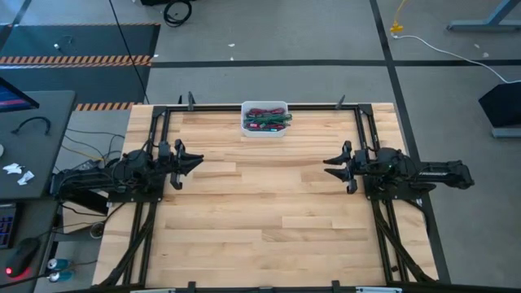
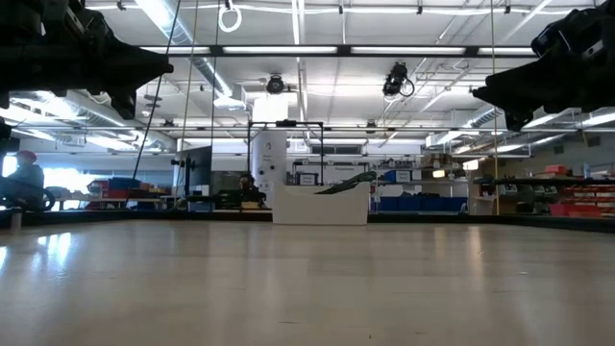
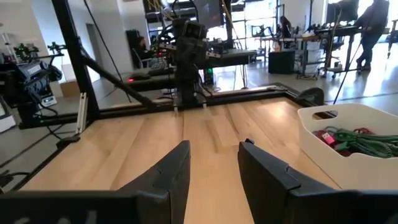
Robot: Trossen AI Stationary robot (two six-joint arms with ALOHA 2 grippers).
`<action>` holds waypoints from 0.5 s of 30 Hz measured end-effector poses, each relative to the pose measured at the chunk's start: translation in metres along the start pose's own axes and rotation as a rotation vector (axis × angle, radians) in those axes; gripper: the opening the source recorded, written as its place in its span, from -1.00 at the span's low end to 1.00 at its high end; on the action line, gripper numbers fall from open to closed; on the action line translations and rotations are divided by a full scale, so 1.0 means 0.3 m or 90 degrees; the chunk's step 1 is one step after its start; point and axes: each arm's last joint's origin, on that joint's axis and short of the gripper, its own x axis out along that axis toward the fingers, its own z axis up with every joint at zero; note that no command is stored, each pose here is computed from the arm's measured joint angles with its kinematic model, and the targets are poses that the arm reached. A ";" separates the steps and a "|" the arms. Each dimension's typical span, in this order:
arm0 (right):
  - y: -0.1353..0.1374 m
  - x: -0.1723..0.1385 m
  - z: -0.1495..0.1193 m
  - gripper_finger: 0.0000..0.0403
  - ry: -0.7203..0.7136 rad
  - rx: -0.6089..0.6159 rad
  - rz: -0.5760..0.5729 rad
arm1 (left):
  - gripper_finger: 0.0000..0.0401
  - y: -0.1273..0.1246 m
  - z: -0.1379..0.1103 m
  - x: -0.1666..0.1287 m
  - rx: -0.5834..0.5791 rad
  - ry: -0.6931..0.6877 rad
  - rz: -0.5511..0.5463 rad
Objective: Pick and place USB-C Cables
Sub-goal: Return to Home Position
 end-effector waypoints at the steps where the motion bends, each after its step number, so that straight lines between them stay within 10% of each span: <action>1: 0.000 0.000 0.001 -0.31 -0.002 0.000 0.001 | -0.74 0.000 0.000 0.000 0.000 0.000 0.000; 15: 0.000 0.000 0.000 -0.31 -0.001 0.000 0.001 | -0.69 0.000 0.000 0.000 0.000 0.000 0.000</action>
